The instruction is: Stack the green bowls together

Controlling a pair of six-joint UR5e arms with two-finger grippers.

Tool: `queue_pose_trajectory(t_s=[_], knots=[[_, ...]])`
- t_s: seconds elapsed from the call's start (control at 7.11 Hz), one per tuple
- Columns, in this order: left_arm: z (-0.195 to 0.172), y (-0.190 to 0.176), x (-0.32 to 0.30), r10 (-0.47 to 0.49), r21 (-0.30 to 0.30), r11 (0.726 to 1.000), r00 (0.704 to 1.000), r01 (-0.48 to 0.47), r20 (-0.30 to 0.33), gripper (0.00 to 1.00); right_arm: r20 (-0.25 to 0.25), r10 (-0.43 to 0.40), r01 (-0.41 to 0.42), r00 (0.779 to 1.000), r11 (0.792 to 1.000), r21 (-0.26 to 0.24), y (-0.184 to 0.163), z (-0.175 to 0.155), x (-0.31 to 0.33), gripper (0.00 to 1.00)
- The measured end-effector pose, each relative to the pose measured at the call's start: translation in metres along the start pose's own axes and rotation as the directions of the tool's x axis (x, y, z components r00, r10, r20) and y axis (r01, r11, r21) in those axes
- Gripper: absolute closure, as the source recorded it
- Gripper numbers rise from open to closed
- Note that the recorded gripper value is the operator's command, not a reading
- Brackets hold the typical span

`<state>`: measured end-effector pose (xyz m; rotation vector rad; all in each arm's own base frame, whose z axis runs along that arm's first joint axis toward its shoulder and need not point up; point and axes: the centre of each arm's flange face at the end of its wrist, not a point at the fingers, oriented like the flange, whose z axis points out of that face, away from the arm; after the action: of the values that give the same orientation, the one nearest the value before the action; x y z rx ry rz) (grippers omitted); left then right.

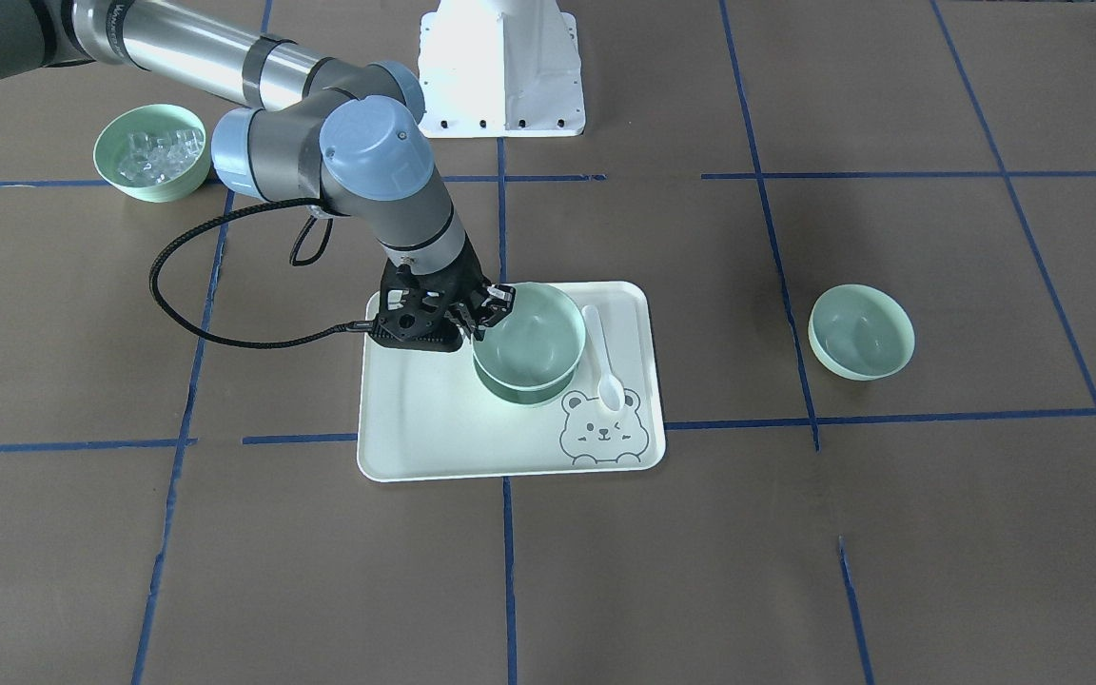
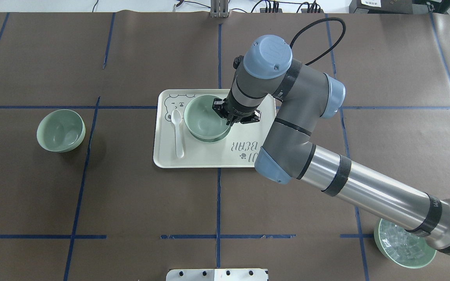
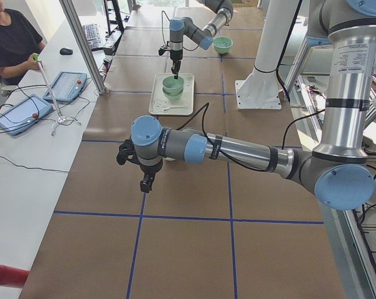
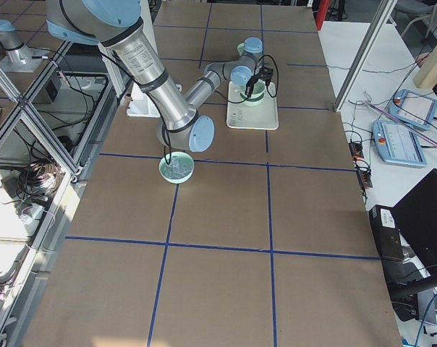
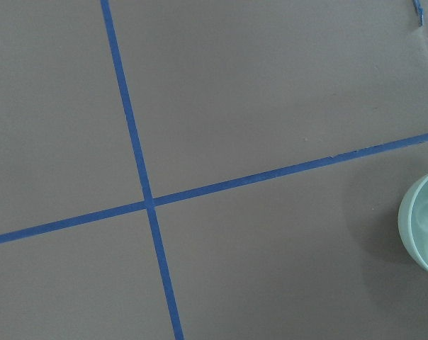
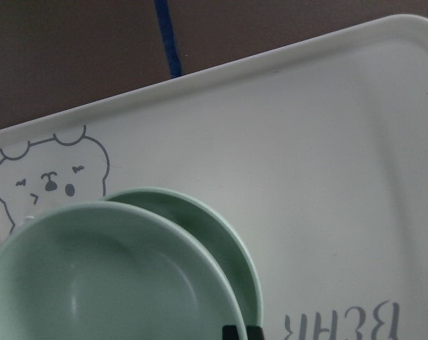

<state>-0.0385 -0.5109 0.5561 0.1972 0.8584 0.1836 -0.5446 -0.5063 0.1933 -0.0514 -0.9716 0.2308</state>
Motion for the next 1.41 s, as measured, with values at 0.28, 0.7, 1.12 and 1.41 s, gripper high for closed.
queue_pose_trajectory(t_s=[0.28,0.7,1.12,1.41], knots=[[0.0,0.0,0.0,0.0,0.0,1.0,1.0,0.0,0.0,0.0,-0.008,0.005,-0.005,1.0,1.0,0.019,-0.004,0.003,-0.001,1.0],[0.0,0.0,0.0,0.0,0.0,1.0,1.0,0.0,0.0,0.0,-0.015,0.008,-0.008,1.0,1.0,0.026,-0.005,0.007,-0.002,1.0],[0.0,0.001,0.0,-0.002,0.0,1.0,1.0,0.002,0.0,0.0,-0.017,0.008,-0.007,1.0,1.0,0.021,0.0,0.01,-0.003,1.0],[-0.001,0.001,0.0,-0.002,0.001,1.0,1.0,0.002,0.0,0.0,-0.021,0.005,-0.005,1.0,1.0,0.02,0.003,0.014,-0.003,0.0]])
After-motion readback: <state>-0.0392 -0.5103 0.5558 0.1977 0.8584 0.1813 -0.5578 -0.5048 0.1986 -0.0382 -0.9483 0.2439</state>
